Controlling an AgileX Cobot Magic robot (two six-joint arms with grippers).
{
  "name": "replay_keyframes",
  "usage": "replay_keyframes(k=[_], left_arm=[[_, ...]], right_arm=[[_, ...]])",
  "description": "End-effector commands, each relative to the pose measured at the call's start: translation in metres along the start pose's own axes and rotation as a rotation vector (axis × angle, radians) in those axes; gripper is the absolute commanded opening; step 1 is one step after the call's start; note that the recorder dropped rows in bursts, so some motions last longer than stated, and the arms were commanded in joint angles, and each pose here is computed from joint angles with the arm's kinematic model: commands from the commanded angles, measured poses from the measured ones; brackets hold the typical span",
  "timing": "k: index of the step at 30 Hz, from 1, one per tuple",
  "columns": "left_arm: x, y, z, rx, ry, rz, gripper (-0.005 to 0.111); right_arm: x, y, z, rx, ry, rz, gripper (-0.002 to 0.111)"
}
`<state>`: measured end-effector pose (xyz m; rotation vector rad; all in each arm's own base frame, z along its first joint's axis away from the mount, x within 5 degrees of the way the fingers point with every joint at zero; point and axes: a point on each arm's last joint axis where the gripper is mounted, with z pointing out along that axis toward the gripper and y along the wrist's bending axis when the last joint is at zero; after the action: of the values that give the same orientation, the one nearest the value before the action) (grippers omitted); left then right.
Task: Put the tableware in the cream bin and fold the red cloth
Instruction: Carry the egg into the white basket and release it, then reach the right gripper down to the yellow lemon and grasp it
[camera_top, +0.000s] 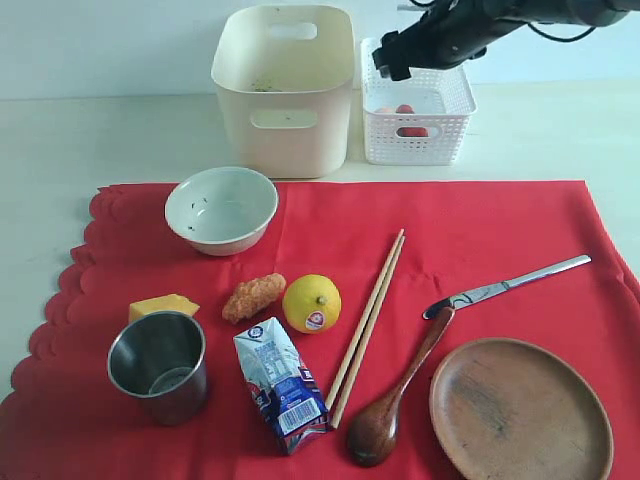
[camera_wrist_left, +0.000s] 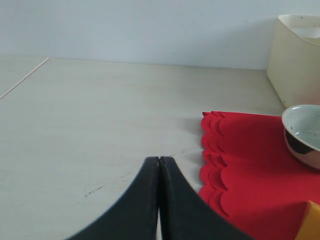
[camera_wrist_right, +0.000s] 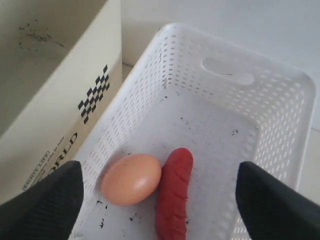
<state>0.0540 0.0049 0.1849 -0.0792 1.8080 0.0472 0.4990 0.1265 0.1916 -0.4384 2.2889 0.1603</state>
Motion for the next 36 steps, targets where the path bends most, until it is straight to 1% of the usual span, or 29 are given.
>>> replay_keyframes(k=[1, 14, 21, 25, 30, 33, 35, 36], left_arm=[[0.001, 0.0, 0.0, 0.006, -0.006, -0.005, 0.001], [0.001, 0.0, 0.0, 0.006, -0.006, -0.005, 0.001], [0.001, 0.0, 0.0, 0.006, -0.006, -0.005, 0.001], [0.001, 0.0, 0.0, 0.006, -0.006, -0.005, 0.001], [0.001, 0.0, 0.0, 0.006, -0.006, -0.005, 0.001], [0.001, 0.0, 0.0, 0.006, -0.006, -0.005, 0.001], [0.001, 0.0, 0.0, 0.006, -0.006, -0.005, 0.001], [0.001, 0.0, 0.0, 0.006, -0.006, -0.005, 0.001]], right_arm=[[-0.019, -0.001, -0.029, 0.001, -0.022, -0.026, 0.079], [-0.048, 0.008, -0.119, -0.05, 0.027, -0.05, 0.078], [-0.053, 0.014, -0.172, -0.058, -0.015, -0.049, 0.078], [-0.045, 0.018, -0.195, -0.08, -0.032, -0.024, 0.078], [-0.027, 0.026, -0.207, -0.133, -0.013, -0.028, 0.077], [-0.012, 0.041, -0.205, -0.2, 0.023, -0.036, 0.072], [0.0, 0.057, -0.199, -0.25, 0.059, -0.029, 0.068], [0.007, 0.067, -0.195, -0.273, 0.081, -0.049, 0.065]])
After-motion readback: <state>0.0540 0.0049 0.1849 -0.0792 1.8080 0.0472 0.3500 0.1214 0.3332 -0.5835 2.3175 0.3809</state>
